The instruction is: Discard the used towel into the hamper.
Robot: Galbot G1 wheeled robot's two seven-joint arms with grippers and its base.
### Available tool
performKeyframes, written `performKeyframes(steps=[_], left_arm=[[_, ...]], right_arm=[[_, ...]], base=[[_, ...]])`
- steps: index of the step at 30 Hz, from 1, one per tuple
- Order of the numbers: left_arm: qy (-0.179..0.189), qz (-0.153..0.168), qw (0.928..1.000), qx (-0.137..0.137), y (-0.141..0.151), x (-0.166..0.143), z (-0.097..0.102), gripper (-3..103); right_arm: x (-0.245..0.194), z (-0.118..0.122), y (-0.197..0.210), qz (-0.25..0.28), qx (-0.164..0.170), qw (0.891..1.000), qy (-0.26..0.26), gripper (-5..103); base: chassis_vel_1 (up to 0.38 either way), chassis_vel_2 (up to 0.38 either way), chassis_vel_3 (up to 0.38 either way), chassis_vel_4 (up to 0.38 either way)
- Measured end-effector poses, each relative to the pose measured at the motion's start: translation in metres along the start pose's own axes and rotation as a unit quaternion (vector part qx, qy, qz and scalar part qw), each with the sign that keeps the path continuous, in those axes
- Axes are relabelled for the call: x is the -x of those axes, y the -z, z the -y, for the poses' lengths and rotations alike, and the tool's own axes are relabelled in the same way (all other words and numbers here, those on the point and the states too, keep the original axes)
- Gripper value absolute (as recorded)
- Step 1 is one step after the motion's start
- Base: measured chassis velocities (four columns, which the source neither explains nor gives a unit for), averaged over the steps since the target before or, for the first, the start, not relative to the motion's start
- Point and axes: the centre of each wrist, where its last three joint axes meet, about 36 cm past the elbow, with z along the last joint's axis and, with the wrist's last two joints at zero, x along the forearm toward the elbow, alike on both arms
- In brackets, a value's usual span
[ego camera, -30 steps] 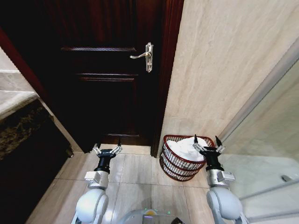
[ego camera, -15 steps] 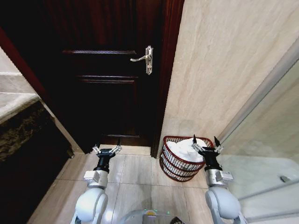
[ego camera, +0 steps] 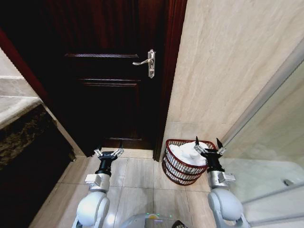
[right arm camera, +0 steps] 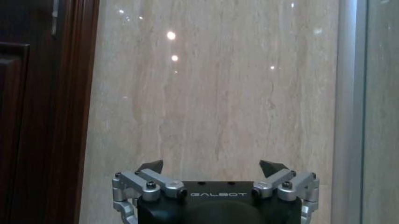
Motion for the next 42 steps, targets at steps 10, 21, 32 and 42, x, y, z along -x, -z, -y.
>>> performKeyframes(steps=[10, 21, 32, 42], left_arm=[[0.002, 0.000, 1.0000, 0.001, 0.0005, -0.0005, -0.0010, 100], [0.002, 0.001, 1.0000, 0.001, 0.0010, -0.0002, -0.0009, 100], [0.002, 0.003, 1.0000, 0.002, 0.0016, 0.0003, -0.0017, 100], [0.002, 0.004, 1.0000, 0.002, 0.0020, -0.0003, -0.0021, 100]], right_arm=[[0.0019, -0.0010, 0.0023, 0.002, 0.001, 1.000, 0.002, 100], [0.0016, -0.0006, 0.0031, 0.003, 0.000, 1.000, 0.002, 100], [0.0025, -0.0012, 0.0049, 0.006, 0.001, 1.000, 0.002, 100], [0.0030, -0.0021, 0.0056, 0.007, 0.000, 1.000, 0.004, 100]], base=[[0.000, 0.000, 0.000, 0.000], [0.000, 0.000, 0.000, 0.000], [0.000, 0.000, 0.000, 0.000], [0.000, 0.000, 0.000, 0.000]])
